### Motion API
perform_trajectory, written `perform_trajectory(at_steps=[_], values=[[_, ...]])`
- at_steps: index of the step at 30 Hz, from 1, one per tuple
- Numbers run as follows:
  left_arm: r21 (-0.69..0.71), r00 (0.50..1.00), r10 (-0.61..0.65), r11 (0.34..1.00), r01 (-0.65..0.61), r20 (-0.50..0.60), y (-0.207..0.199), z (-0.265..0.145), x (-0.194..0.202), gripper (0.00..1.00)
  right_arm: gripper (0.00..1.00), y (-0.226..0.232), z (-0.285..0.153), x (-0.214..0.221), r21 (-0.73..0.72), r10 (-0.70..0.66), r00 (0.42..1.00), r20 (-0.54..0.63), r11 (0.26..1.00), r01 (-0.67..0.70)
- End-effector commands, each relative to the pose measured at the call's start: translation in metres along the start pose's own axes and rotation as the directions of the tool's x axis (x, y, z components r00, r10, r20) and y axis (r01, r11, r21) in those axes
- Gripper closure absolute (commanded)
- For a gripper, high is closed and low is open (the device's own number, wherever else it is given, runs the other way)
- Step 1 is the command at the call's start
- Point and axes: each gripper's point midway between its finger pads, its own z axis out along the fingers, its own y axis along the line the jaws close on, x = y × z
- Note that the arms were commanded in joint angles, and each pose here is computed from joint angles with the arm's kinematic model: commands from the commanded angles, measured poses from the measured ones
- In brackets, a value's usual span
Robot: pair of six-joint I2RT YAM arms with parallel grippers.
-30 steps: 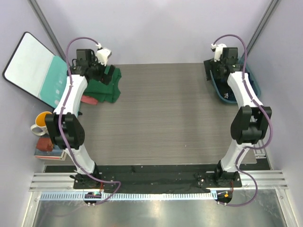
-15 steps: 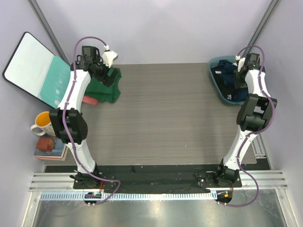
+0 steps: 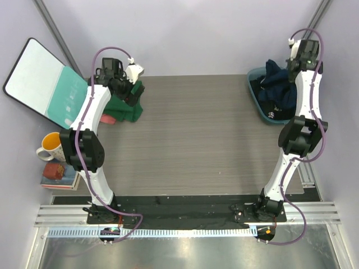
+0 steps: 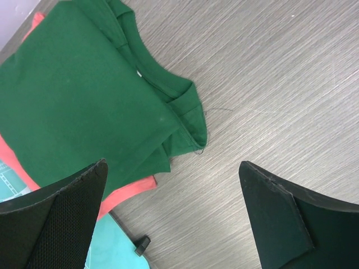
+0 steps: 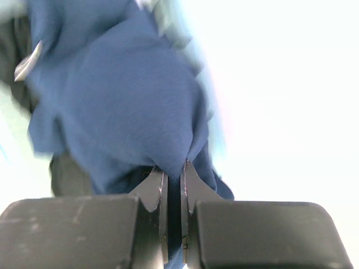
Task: Fold and stack the t-shirts
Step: Grab crumpled tshirt from bin with the right arm, then move the tshirt to the center of the board
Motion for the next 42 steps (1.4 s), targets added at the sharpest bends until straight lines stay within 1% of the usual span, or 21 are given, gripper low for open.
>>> perform_trajectory(at_steps=[1,5,8,11,13,15,16,18,21,22,25,26,27,28,29,30,33,35,37,39,42], values=[[-0.041,0.995,0.034,0.999,-0.031,0.092,0.000,-0.019,-0.031,0.00,0.99,-0.060,-0.086,-0.094,0.217,0.024,0.946,0.323,0.971,-0.099],[-0.099,0.989,0.055,0.994,-0.041,0.140,0.007,-0.020,-0.048,0.00,0.99,-0.063,-0.124,-0.134,0.260,-0.030,0.883,0.469,0.960,-0.105],[-0.163,0.982,0.055,0.986,-0.025,0.180,0.016,-0.024,-0.061,0.00,0.99,-0.049,-0.156,-0.166,0.258,-0.086,0.810,0.580,0.963,-0.083],[-0.237,0.972,0.058,0.972,-0.003,0.226,0.028,-0.026,-0.074,0.00,0.99,-0.016,-0.204,-0.206,0.179,-0.113,0.665,0.738,0.983,-0.031],[-0.291,0.969,0.070,0.957,0.002,0.237,0.034,-0.026,-0.079,0.00,0.99,0.018,-0.244,-0.233,0.142,-0.139,0.533,0.834,0.989,0.036],[-0.295,0.968,0.077,0.955,-0.003,0.240,0.034,-0.026,-0.080,0.00,0.99,0.027,-0.289,-0.249,0.130,-0.140,0.419,0.897,0.990,0.054],[-0.291,0.968,0.085,0.957,-0.013,0.236,0.031,-0.023,-0.079,0.00,0.99,0.063,-0.319,-0.260,0.081,-0.123,0.328,0.936,0.987,0.138],[-0.293,0.968,0.085,0.956,-0.012,0.237,0.030,-0.022,-0.077,0.00,0.99,0.072,-0.372,-0.268,0.060,-0.092,0.209,0.974,0.986,0.155],[-0.298,0.968,0.086,0.954,-0.012,0.237,0.028,-0.016,-0.071,0.00,0.99,0.086,-0.436,-0.269,0.013,-0.029,0.079,0.996,0.980,0.196],[-0.301,0.969,0.088,0.954,-0.015,0.231,0.026,-0.013,-0.069,0.00,0.99,0.089,-0.446,-0.266,0.009,-0.023,0.068,0.997,0.979,0.206],[-0.297,0.970,0.073,0.955,-0.001,0.231,0.023,-0.012,-0.067,0.00,0.98,0.096,-0.432,-0.244,0.030,-0.068,0.154,0.986,0.971,0.237],[-0.297,0.969,0.073,0.955,0.001,0.238,0.022,-0.014,-0.069,0.00,0.68,0.090,-0.414,-0.233,0.057,-0.104,0.221,0.970,0.976,0.210],[-0.295,0.968,0.068,0.955,0.007,0.243,0.021,-0.015,-0.069,0.00,0.49,0.110,-0.348,-0.206,0.122,-0.221,0.351,0.910,0.951,0.284],[-0.296,0.968,0.066,0.955,0.009,0.243,0.021,-0.014,-0.067,0.00,0.34,0.102,-0.328,-0.185,0.169,-0.278,0.417,0.865,0.945,0.279],[-0.301,0.965,0.069,0.954,0.010,0.251,0.021,-0.019,-0.070,0.00,0.09,0.104,-0.295,-0.164,0.190,-0.320,0.486,0.813,0.936,0.297],[-0.305,0.963,0.076,0.952,0.006,0.258,0.022,-0.020,-0.071,0.00,0.02,0.102,-0.226,-0.117,0.185,-0.366,0.619,0.695,0.923,0.338],[-0.308,0.963,0.091,0.951,-0.009,0.254,0.020,-0.021,-0.068,0.00,0.00,0.090,-0.157,-0.048,0.149,-0.375,0.757,0.535,0.924,0.353],[-0.309,0.961,0.100,0.951,-0.016,0.257,0.019,-0.026,-0.067,0.00,0.00,0.091,-0.143,-0.031,0.113,-0.367,0.800,0.474,0.927,0.358],[-0.300,0.962,0.112,0.953,-0.033,0.250,0.015,-0.025,-0.064,0.00,0.00,0.099,-0.143,-0.030,0.043,-0.333,0.819,0.467,0.934,0.356],[-0.284,0.961,0.117,0.958,-0.042,0.251,0.011,-0.024,-0.062,0.00,0.00,0.119,-0.140,-0.026,-0.069,-0.343,0.826,0.447,0.908,0.414],[-0.242,0.961,0.108,0.969,-0.044,0.256,0.003,-0.017,-0.061,0.00,0.00,0.137,-0.128,-0.018,-0.148,-0.360,0.841,0.403,0.882,0.448]])
